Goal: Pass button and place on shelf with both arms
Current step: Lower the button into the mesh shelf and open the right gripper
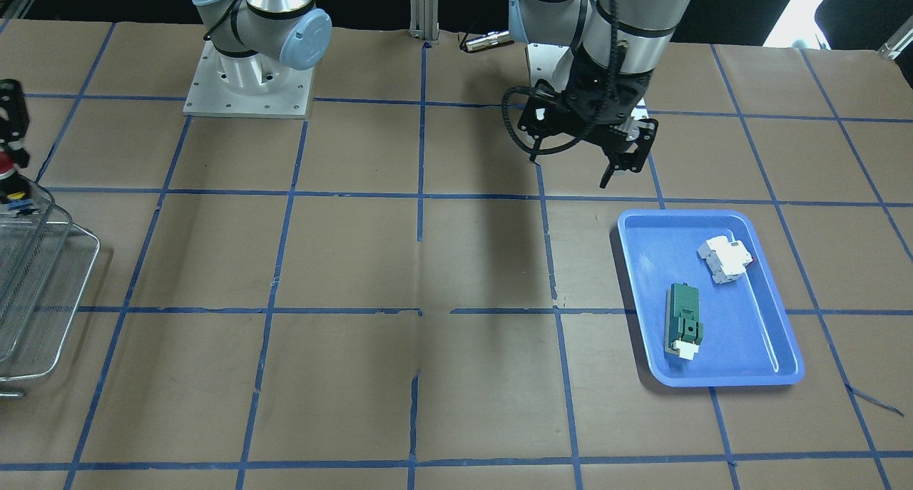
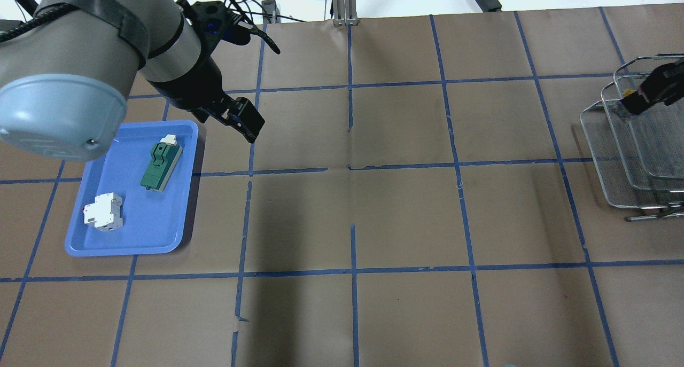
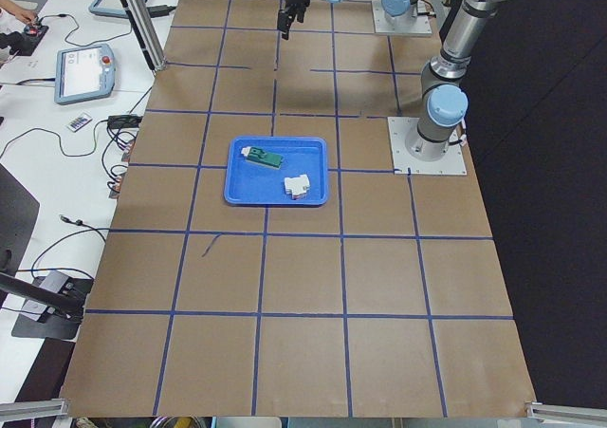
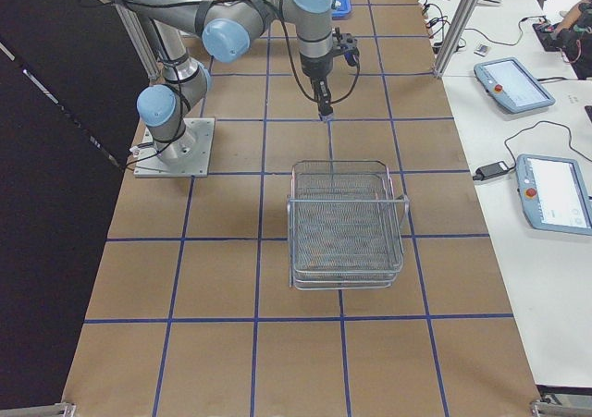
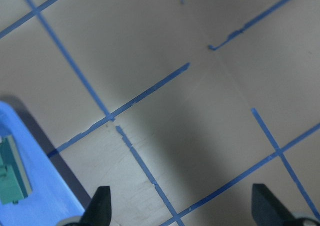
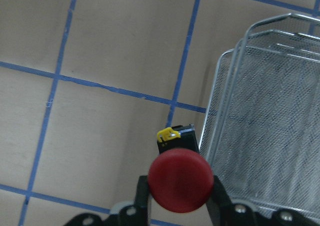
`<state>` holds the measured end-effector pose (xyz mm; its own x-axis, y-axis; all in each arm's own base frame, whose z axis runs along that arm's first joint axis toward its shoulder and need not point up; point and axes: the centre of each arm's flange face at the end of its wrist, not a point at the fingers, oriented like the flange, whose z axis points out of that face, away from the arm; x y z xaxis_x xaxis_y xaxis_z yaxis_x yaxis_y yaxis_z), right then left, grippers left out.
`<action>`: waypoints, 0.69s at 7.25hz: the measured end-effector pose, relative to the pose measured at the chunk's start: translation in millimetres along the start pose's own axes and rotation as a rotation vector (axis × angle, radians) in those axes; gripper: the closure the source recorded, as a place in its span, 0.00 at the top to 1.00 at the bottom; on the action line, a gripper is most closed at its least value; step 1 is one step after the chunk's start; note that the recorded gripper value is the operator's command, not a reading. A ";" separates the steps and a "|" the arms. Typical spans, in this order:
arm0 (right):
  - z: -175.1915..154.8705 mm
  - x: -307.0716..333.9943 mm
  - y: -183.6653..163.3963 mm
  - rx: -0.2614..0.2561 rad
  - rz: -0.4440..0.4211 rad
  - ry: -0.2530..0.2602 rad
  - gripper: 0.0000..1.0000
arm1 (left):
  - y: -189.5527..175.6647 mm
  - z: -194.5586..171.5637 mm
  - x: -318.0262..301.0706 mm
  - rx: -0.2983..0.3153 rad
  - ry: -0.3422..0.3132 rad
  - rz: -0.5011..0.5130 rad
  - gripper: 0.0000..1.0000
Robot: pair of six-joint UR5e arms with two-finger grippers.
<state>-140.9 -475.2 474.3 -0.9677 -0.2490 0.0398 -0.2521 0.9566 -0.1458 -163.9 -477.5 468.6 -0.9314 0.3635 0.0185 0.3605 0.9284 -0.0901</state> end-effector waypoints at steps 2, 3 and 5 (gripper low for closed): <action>34.6 67.8 19.8 -0.009 0.002 0.006 0.18 | 0.8 -2.5 -34.8 0.004 -0.010 -0.211 1.00; 49.3 84.2 24.7 -0.022 0.011 -0.009 0.21 | -1.6 -4.2 -44.3 0.000 -0.029 -0.267 1.00; 74.0 104.9 27.9 -0.046 0.029 -0.043 0.79 | -4.1 -10.7 -57.3 -0.029 -0.077 -0.308 1.00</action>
<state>-249.6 -485.8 401.2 -0.9741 -0.2259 -0.0063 -0.2241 0.9694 -0.1002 -111.5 -501.3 478.6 -0.9976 0.0594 -0.0347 0.0615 0.9961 -0.0636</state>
